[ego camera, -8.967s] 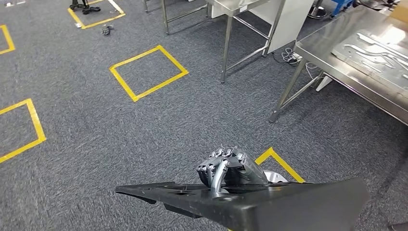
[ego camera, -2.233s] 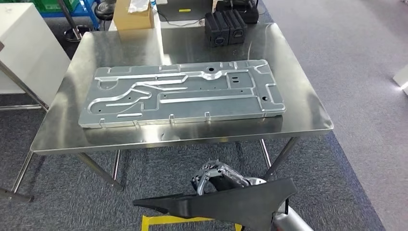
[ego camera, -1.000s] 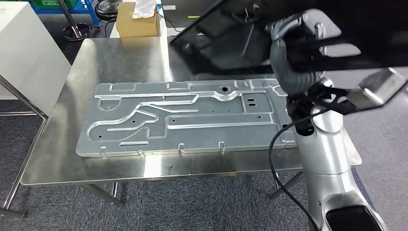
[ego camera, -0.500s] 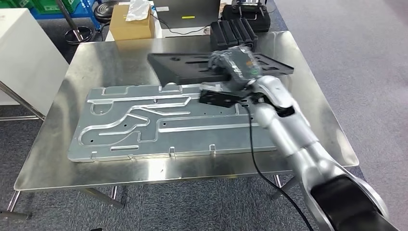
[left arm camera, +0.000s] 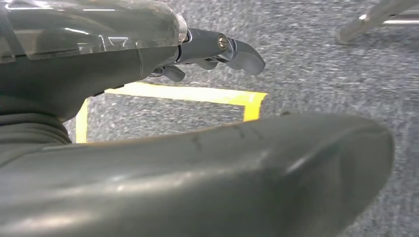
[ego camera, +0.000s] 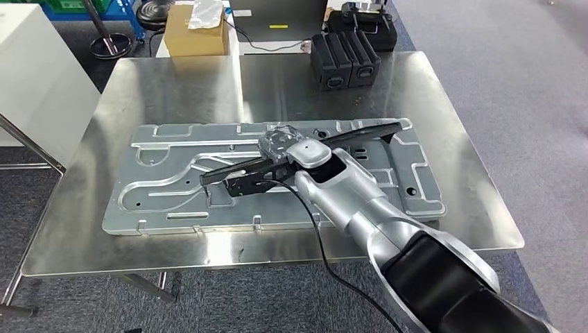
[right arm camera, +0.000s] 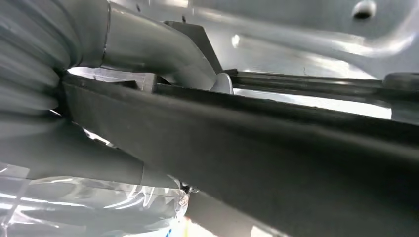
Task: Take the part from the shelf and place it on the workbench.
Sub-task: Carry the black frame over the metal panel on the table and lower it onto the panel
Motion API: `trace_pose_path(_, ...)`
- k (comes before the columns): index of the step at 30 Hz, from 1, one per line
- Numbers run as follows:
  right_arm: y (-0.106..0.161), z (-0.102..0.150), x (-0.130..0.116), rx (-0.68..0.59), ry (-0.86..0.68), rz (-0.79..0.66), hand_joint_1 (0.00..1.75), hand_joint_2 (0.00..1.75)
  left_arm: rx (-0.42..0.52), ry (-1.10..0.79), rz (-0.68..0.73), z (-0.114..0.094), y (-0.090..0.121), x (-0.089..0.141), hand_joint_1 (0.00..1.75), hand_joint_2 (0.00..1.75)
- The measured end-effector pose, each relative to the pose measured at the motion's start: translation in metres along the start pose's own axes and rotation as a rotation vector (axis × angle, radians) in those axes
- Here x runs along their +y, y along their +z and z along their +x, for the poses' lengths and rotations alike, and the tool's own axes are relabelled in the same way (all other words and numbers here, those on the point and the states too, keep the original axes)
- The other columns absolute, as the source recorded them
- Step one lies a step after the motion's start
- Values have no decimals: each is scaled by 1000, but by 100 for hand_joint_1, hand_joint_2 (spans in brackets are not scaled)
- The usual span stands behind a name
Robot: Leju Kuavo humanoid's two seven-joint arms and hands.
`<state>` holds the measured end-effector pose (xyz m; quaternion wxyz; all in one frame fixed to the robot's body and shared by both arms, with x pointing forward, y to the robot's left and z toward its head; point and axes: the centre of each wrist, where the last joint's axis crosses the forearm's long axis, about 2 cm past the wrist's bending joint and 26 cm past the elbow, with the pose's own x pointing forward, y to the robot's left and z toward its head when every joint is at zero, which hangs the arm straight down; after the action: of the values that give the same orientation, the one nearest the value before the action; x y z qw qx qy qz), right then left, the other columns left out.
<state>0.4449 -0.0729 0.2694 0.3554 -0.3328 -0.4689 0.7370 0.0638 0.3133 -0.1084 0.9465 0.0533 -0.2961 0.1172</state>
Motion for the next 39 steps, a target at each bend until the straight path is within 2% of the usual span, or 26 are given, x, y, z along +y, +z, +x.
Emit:
trace_pose_path(4,-2,9,10,29,-21,100,175,175,-14,-6,-11,2,-1,-1,0,0)
trace_pose_path(8,-3,17,12,45,-48,134,0,0,-31,-7,-24,3,-1,-6,0,175)
trace_pose_path(13,-4,24,19,57,-78,141,0,0,-31,-22,-37,4,-2,-8,0,175)
trace_pose_path(17,-4,25,22,54,-118,101,0,0,-31,-30,-40,5,-2,-9,0,0)
trace_pose_path(22,-4,19,18,31,-222,27,0,0,-40,-33,-39,7,-3,-7,0,0)
trace_pose_path(27,-3,6,6,-49,-359,-76,0,0,-44,-37,-43,9,-4,-8,0,0)
trace_pose_path(34,2,-22,-7,-307,-615,-251,0,0,-46,-32,-40,9,-4,-8,0,0)
trace_pose_path(39,11,-46,-23,-473,-774,-446,0,0,-55,-13,-33,3,-1,-7,0,0)
